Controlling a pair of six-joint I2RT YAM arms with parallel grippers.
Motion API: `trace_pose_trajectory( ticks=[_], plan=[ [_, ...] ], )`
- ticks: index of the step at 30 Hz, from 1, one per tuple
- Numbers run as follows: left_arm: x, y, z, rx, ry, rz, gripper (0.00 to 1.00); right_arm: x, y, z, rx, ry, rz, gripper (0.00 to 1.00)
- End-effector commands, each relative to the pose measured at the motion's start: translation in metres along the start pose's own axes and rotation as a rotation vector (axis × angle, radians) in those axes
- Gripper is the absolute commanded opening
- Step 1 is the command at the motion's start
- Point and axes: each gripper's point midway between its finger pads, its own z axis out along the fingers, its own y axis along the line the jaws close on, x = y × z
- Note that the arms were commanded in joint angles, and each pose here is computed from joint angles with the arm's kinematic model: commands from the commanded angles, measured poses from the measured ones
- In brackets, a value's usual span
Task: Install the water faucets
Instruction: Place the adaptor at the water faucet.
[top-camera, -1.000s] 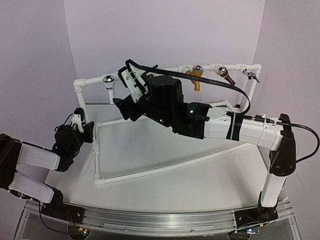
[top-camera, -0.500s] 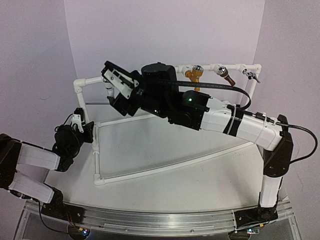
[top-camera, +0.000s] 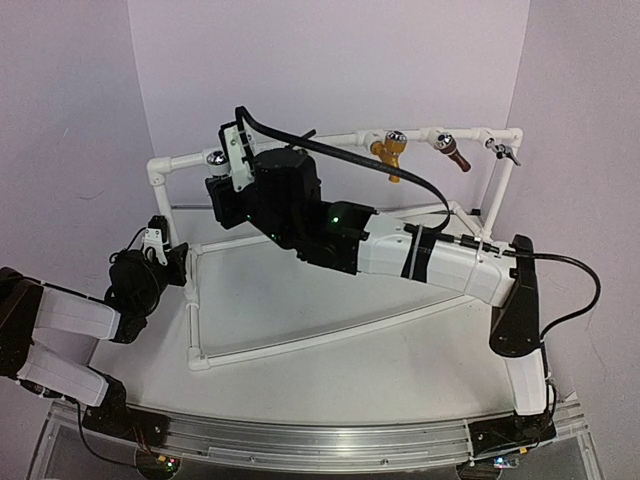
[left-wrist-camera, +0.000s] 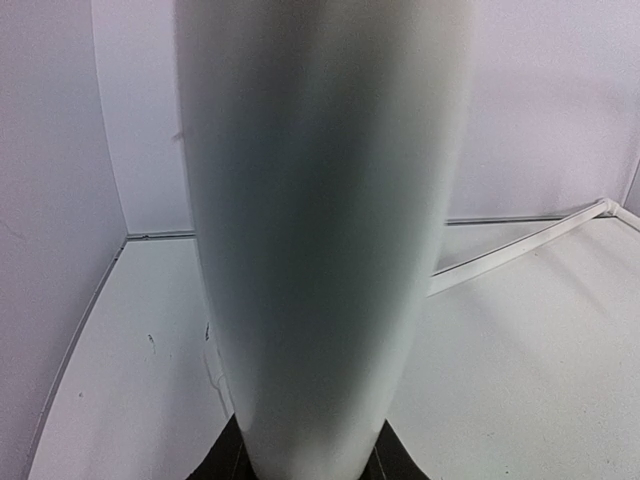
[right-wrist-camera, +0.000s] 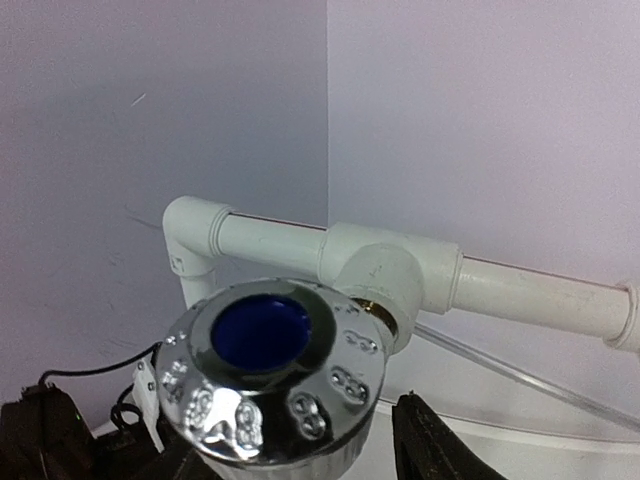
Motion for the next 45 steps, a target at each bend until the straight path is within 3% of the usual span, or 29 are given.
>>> trace_pose_trajectory(
  ticks=[1, 3, 7, 12, 13, 16, 17, 23, 28, 33, 37, 45],
  plan=[
    [-0.008, -0.05, 0.0, 0.233, -0.008, -0.027, 0.0, -0.04, -0.033, -0.008, 0.184, -0.152, 0.299, 0.39],
    [-0.009, -0.051, 0.0, 0.235, -0.01, -0.028, 0.0, -0.035, -0.046, -0.013, 0.243, -0.181, 0.417, 0.25],
    [-0.008, -0.051, 0.0, 0.237, -0.007, -0.029, 0.0, -0.027, -0.056, -0.018, 0.232, -0.245, 0.641, 0.12],
    [-0.009, -0.05, -0.001, 0.23, -0.012, -0.029, 0.0, -0.026, -0.054, -0.022, 0.162, -0.291, 0.768, 0.1],
    [-0.01, -0.05, -0.001, 0.23, -0.014, -0.03, 0.0, -0.03, -0.053, -0.025, 0.135, -0.309, 0.792, 0.14],
    [-0.01, -0.05, -0.001, 0.231, -0.014, -0.03, 0.0, -0.044, -0.036, -0.027, 0.029, -0.316, 0.744, 0.48],
    [-0.01, -0.05, -0.001, 0.233, -0.014, -0.03, 0.0, -0.049, -0.026, -0.028, -0.01, -0.303, 0.7, 0.54],
    [-0.009, -0.05, -0.002, 0.231, -0.011, -0.029, 0.0, -0.035, 0.003, -0.051, -0.113, -0.171, 0.505, 0.81],
    [-0.009, -0.05, -0.001, 0.23, -0.009, -0.028, 0.0, -0.016, 0.04, -0.086, -0.323, -0.047, 0.191, 0.83],
    [-0.008, -0.05, 0.0, 0.232, -0.005, -0.027, 0.0, 0.001, 0.059, -0.12, -0.473, 0.011, -0.375, 0.79],
    [-0.006, -0.051, 0.0, 0.235, 0.0, -0.028, 0.0, 0.012, 0.041, -0.121, -0.37, 0.002, -0.892, 0.81],
    [-0.007, -0.05, 0.0, 0.229, -0.003, -0.026, 0.0, 0.002, 0.033, -0.089, -0.2, -0.07, -1.481, 0.85]
  ],
)
